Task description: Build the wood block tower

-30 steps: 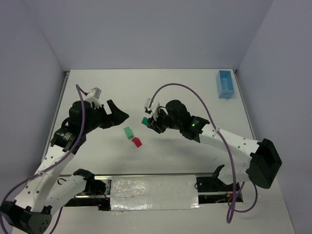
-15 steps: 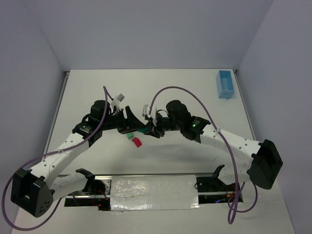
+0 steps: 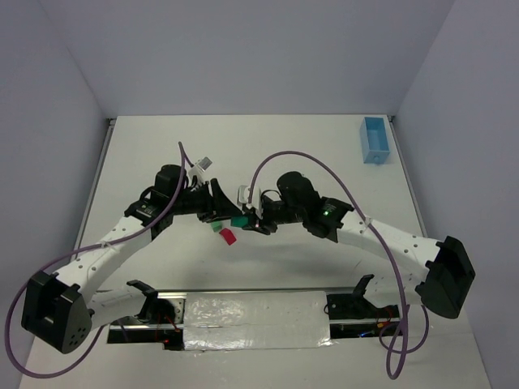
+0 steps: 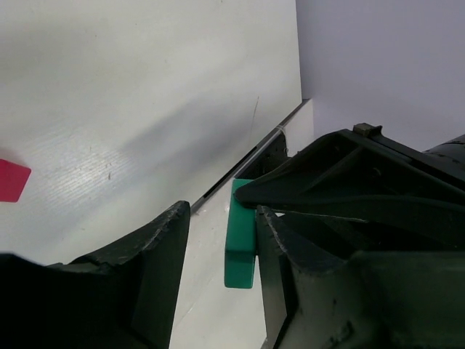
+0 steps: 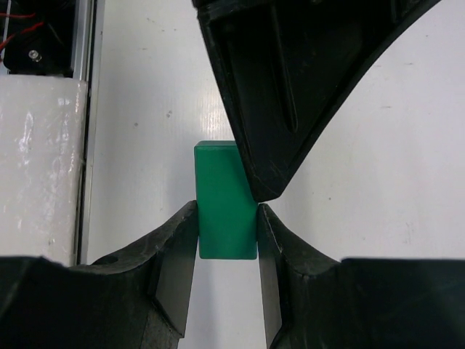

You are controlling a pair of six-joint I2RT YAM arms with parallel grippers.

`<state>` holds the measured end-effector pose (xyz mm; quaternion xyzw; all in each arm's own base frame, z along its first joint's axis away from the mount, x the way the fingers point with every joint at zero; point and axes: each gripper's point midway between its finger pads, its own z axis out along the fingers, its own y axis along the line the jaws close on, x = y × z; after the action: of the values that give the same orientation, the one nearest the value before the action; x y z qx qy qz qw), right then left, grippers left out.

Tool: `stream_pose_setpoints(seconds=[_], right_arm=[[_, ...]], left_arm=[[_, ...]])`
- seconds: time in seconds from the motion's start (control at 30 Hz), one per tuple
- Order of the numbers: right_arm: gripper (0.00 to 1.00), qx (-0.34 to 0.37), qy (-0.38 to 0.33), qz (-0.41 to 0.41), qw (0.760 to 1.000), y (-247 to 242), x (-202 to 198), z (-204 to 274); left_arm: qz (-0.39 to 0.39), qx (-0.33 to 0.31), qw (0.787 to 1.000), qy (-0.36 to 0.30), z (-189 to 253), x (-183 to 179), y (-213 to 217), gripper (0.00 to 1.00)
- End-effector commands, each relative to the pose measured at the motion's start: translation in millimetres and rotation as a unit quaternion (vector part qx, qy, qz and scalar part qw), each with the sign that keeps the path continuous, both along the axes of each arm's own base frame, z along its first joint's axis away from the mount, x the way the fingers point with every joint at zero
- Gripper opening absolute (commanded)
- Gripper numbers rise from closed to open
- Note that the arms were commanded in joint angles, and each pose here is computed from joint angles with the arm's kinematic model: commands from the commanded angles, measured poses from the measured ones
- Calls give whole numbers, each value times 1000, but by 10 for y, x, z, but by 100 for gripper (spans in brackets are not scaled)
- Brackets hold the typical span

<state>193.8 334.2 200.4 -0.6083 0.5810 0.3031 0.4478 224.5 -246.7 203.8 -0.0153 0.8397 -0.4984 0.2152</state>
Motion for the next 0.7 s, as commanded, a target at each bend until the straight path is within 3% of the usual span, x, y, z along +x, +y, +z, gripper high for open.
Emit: stream_pose_setpoints(seconds=[0.0, 0.57, 0.63, 0.67], right_arm=[[0, 19, -51, 9, 998, -17, -21, 192], [0, 8, -90, -8, 996, -58, 71, 213], [0, 7, -92, -16, 996, -65, 99, 207], [0, 5, -93, -17, 996, -70, 105, 203]], left_arm=[[-24, 1, 999, -21, 108, -37, -18, 53], [-53, -4, 998, -33, 174, -145, -23, 19], [-53, -3, 998, -38, 183, -146, -17, 30], [-52, 1, 998, -34, 165, -153, -7, 48]])
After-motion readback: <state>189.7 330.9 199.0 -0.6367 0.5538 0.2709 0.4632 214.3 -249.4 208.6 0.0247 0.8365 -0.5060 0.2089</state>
